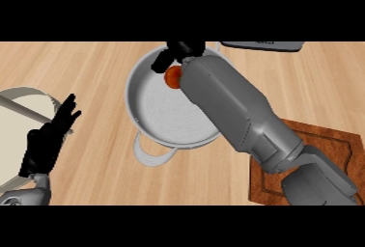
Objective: Pick the tomato from the cutting board and place it in the pot
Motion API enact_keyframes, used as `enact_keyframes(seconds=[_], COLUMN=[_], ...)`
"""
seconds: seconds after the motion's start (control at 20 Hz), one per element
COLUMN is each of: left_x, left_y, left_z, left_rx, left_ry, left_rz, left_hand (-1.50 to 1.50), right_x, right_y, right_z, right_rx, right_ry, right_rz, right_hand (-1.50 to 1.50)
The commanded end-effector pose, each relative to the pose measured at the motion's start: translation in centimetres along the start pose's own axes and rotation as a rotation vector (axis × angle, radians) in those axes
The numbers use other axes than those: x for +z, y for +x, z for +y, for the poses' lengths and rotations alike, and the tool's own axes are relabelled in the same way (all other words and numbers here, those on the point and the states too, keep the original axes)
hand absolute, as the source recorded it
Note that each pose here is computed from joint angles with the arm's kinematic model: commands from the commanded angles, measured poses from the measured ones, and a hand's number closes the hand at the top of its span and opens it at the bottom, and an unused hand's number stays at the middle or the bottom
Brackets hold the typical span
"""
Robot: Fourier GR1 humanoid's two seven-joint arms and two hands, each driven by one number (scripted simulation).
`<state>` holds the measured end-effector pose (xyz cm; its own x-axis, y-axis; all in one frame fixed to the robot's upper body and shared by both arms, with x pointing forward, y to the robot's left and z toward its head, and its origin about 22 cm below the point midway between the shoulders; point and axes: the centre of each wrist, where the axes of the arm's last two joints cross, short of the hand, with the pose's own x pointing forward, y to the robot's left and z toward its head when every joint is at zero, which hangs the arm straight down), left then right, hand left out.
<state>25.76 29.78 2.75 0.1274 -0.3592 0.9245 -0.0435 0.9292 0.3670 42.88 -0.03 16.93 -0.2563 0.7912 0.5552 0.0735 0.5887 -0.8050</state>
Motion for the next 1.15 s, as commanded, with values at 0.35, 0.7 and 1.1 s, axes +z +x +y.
enact_keyframes(seconds=[0.35, 0.7, 1.1], left_x=[0.1, 0.7, 2.9], left_y=[-0.3, -0.9, -2.4], left_z=[0.6, 1.2, 3.1], left_rx=[-0.002, -0.013, 0.004], left_ry=[0.053, 0.093, 0.112], left_rz=[0.007, 0.054, 0.08], left_hand=[0.0, 0.0, 0.0], right_x=[0.0, 0.0, 3.6], right_y=[0.7, -0.6, -6.9], right_z=[-2.1, -2.0, -2.4], right_rx=[-0.493, -0.642, -0.725], right_ry=[-0.27, -0.116, -0.1], right_rz=[-0.08, -0.076, -0.097], right_hand=[-1.5, -1.5, -1.5])
